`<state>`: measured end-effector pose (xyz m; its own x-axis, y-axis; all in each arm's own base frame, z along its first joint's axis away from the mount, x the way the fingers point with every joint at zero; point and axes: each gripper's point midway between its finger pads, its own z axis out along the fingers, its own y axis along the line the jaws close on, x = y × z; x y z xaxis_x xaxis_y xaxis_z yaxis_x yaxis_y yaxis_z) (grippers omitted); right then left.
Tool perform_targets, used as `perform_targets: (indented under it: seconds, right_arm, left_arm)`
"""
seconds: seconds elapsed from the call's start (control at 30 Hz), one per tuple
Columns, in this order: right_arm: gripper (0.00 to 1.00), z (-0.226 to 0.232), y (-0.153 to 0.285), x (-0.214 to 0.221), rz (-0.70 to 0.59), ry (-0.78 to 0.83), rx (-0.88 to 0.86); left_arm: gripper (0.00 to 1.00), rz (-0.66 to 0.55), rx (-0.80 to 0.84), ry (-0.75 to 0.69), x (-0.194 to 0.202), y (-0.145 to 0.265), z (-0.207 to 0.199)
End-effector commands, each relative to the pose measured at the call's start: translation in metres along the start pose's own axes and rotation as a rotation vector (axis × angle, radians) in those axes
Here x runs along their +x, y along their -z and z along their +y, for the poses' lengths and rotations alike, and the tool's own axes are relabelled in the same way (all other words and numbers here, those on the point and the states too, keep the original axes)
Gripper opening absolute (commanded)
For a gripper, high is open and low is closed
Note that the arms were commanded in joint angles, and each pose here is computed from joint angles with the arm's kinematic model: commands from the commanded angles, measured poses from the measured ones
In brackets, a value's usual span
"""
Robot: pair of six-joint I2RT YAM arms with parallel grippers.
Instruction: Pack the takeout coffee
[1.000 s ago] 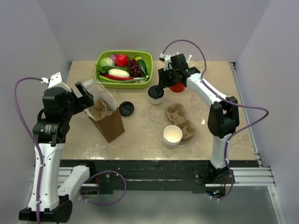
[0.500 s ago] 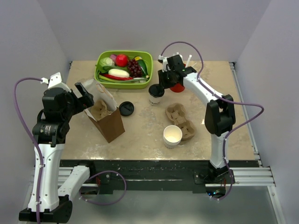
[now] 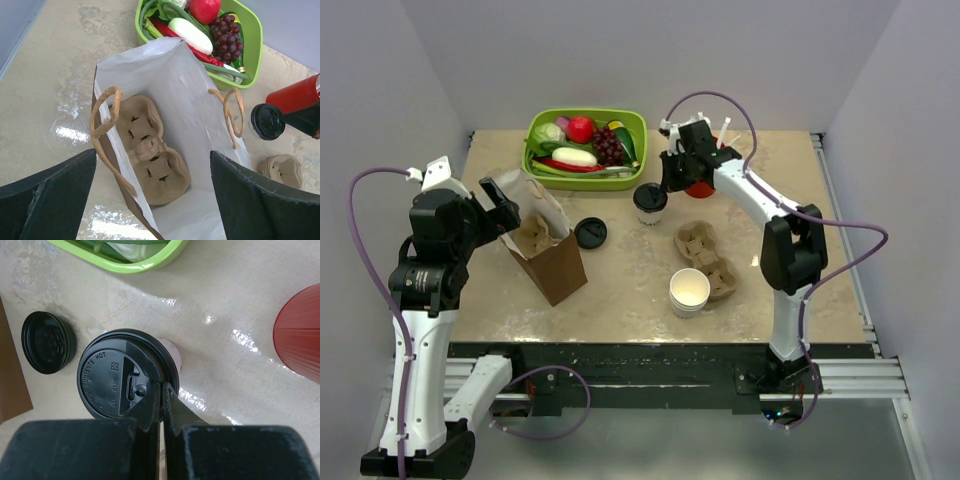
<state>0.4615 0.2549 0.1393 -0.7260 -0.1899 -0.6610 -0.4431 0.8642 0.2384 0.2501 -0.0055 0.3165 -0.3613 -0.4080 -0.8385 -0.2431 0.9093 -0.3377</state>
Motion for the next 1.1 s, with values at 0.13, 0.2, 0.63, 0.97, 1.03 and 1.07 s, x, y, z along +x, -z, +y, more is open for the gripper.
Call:
perform_targets:
  seconds: [0.13,0.2,0.63,0.97,1.03,1.07]
  right_arm:
    - [0.0,0.019,0.036,-0.04,-0.168,0.025,-0.036]
    - [0.0,0.023,0.042,-0.046,-0.197,0.034,-0.037]
    - [0.0,0.048,0.119,-0.092,-0.396,0.096,-0.061]
    - [0.0,0.168,0.222,-0.139,-0.592,0.264,-0.33]
    - [0.0,0.192,0.232,-0.135,-0.577,0.308,-0.433]
    - [0.0,0.21,0.243,-0.133,-0.583,0.335,-0.479]
  left_arm:
    - [1.0,-0.055,0.014,0.005,-0.016,0.006,-0.004]
    - [1.0,-0.055,0.015,0.005,-0.016,0.006,-0.005]
    - [1.0,-0.112,-0.015,0.007,-0.033,0.025,0.0]
    - [1.0,-0.078,-0.198,0.083,-0.023,0.009,0.029]
    - [0.99,-0.045,-0.202,0.096,-0.015,0.0,0.028]
    - [0.99,-0.042,-0.204,0.115,-0.014,-0.005,0.027]
